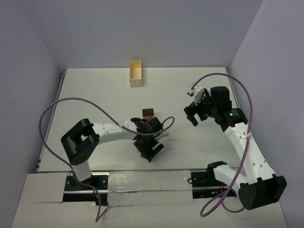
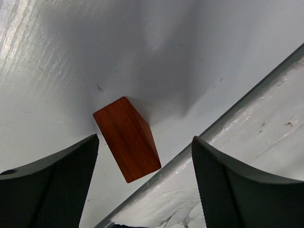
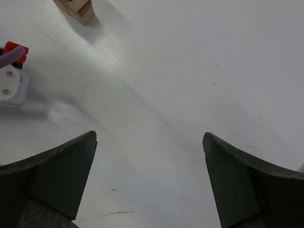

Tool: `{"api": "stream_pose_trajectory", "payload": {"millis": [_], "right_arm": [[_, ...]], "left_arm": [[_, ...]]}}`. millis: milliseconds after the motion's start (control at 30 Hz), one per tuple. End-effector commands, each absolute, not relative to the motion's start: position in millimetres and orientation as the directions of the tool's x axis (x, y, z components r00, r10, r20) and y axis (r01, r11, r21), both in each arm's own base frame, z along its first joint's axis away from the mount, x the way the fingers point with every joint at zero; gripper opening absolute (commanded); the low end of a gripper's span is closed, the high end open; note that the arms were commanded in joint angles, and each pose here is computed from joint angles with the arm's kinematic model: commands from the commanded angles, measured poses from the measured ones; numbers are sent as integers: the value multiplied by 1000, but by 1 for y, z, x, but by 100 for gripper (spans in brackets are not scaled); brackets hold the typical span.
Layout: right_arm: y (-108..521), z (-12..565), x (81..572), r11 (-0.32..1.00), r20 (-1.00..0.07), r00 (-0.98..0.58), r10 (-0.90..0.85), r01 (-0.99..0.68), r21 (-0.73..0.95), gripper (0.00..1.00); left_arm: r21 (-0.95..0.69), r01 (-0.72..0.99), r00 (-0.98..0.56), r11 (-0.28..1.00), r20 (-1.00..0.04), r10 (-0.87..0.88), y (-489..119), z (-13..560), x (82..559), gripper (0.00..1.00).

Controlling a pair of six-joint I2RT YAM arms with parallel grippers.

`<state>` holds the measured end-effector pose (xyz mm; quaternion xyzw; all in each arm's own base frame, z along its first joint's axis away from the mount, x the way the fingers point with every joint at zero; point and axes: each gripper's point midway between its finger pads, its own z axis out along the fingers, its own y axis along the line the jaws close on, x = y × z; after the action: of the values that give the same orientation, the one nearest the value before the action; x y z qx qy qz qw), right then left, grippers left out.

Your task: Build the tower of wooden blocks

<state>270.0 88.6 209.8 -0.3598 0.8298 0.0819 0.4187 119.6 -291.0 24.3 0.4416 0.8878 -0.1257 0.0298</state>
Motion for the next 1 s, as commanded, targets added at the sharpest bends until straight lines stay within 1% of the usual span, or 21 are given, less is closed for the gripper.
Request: {"api": "stream_pose_trajectory", "payload": {"millis": [0, 100, 300, 400, 500, 533, 567, 700, 733, 833, 967], "right_arm": [[90, 216, 275, 719, -775, -351, -526, -669, -186, 100], [89, 216, 275, 718, -774, -348, -528, -669, -189, 100], [89, 213, 273, 716, -774, -352, -527, -674, -181, 100], [91, 214, 273, 714, -776, -352, -523, -678, -174, 100], [94, 217, 272, 707, -784, -345, -516, -688, -162, 100], [96, 219, 272, 704, -788, -339, -514, -692, -162, 100], [97, 221, 271, 700, -790, -335, -513, -696, -160, 100], [101, 226, 271, 684, -798, -320, -510, -714, -151, 100], [104, 228, 270, 673, -803, -309, -509, -724, -147, 100], [111, 240, 270, 646, -816, -279, -506, -749, -145, 100], [113, 262, 274, 620, -827, -214, -520, -760, -194, 100]], "left_arm": [[-175, 780, -625, 601, -164, 763, -297, 27, 127, 71], [-174, 778, -627, 603, -160, 762, -298, 26, 128, 63], [-170, 776, -630, 607, -162, 760, -298, 27, 131, 50], [-175, 773, -634, 610, -166, 755, -298, 30, 135, 41], [-202, 763, -645, 614, -178, 743, -302, 36, 138, 28], [-214, 760, -648, 613, -184, 739, -303, 39, 139, 22], [-226, 758, -651, 612, -187, 736, -304, 41, 139, 17], [-286, 747, -660, 600, -205, 723, -310, 54, 140, 1], [-331, 737, -667, 590, -209, 716, -314, 62, 139, 0], [-501, 693, -693, 518, -265, 671, -329, 102, 136, 0], [-580, 715, -683, 392, -456, 571, -345, 174, 140, 0]]}}
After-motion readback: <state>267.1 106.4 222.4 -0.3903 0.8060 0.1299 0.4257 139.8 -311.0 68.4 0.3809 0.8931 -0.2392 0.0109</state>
